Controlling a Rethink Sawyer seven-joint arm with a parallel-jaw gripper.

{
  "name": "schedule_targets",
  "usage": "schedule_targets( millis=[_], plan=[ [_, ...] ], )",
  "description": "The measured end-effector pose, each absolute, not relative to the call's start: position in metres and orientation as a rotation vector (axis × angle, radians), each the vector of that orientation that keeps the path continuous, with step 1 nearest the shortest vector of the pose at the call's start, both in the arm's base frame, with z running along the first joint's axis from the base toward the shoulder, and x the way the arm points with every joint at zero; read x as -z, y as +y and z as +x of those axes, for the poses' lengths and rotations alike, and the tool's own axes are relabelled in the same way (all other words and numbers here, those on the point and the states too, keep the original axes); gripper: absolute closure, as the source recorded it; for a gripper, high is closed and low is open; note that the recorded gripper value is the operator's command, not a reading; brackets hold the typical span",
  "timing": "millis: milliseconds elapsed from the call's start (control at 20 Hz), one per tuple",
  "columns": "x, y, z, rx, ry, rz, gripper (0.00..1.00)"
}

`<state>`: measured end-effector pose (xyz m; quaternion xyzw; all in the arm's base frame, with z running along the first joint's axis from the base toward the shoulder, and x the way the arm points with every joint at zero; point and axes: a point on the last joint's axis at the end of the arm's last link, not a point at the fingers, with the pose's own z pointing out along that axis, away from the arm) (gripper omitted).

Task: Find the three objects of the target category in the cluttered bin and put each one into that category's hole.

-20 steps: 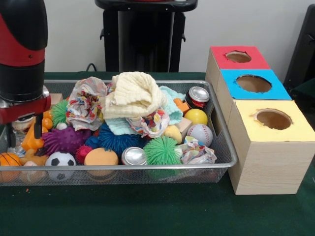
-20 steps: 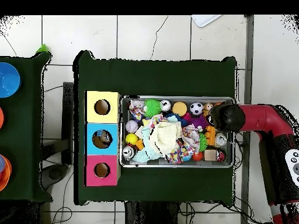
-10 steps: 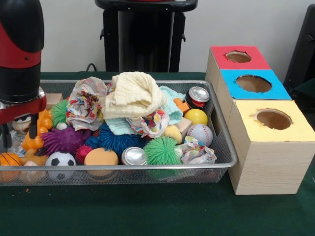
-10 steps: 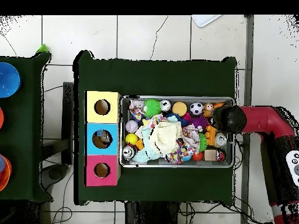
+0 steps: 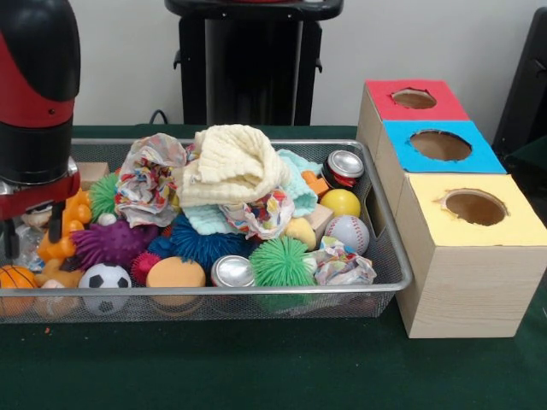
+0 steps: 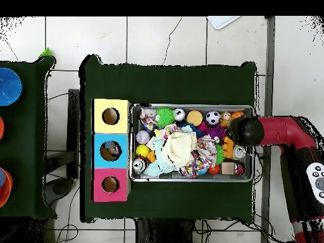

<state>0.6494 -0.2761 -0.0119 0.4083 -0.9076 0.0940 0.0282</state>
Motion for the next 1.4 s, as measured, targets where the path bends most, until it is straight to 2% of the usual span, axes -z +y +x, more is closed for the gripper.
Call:
schedule_targets(
  millis=[700,1400],
  plan=[
    [0.017,-0.280,0.639,-0.386,-2.694,1.323,0.00],
    [0.027,-0.288,0.621,-0.374,-2.660,1.303,0.00]
  ],
)
